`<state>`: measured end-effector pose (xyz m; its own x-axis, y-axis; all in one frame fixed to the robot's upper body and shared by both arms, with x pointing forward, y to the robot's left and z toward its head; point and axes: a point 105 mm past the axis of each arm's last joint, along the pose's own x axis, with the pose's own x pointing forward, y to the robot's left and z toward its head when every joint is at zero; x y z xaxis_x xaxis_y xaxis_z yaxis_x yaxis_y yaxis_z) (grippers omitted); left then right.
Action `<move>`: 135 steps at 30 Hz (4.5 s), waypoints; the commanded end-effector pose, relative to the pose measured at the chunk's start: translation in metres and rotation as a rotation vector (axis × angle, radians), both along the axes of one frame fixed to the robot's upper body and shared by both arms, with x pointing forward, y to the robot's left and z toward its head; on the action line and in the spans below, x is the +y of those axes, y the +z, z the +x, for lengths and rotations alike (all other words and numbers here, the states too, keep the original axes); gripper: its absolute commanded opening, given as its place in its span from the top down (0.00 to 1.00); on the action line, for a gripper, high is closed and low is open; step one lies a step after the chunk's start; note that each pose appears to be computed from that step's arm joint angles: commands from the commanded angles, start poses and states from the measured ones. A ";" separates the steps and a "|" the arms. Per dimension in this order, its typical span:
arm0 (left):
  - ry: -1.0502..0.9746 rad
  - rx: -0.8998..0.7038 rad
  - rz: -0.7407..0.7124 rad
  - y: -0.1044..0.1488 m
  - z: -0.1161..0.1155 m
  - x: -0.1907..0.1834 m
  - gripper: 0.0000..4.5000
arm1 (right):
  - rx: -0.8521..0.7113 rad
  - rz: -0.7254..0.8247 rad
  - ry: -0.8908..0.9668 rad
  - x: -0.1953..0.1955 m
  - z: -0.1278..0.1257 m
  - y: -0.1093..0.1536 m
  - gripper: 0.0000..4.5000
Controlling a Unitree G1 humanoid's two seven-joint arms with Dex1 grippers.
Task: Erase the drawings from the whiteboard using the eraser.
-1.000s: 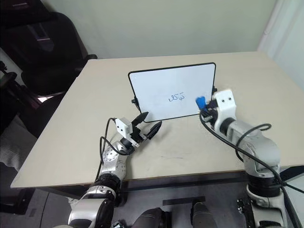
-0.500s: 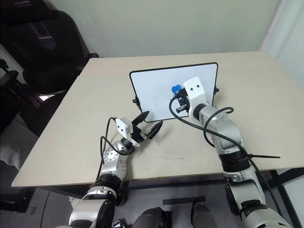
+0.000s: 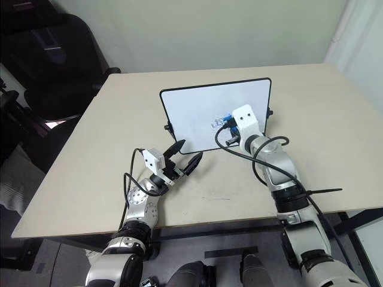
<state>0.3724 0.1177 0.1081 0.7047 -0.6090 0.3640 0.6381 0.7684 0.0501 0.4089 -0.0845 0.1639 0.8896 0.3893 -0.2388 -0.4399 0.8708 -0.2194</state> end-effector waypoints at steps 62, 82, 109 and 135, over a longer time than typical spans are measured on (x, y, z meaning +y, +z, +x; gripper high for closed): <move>0.055 0.015 -0.020 -0.010 -0.009 0.012 0.00 | 0.136 0.039 0.011 0.022 0.017 0.012 0.91; 0.047 0.019 -0.021 -0.009 -0.006 0.008 0.00 | 0.072 0.026 0.128 0.052 0.011 0.035 0.91; 0.056 0.008 -0.015 -0.006 -0.001 0.010 0.00 | 0.067 0.017 -0.144 0.004 0.042 0.033 0.91; 0.067 0.001 -0.010 -0.006 -0.005 0.014 0.00 | 0.101 -0.040 0.224 0.078 0.006 0.026 0.91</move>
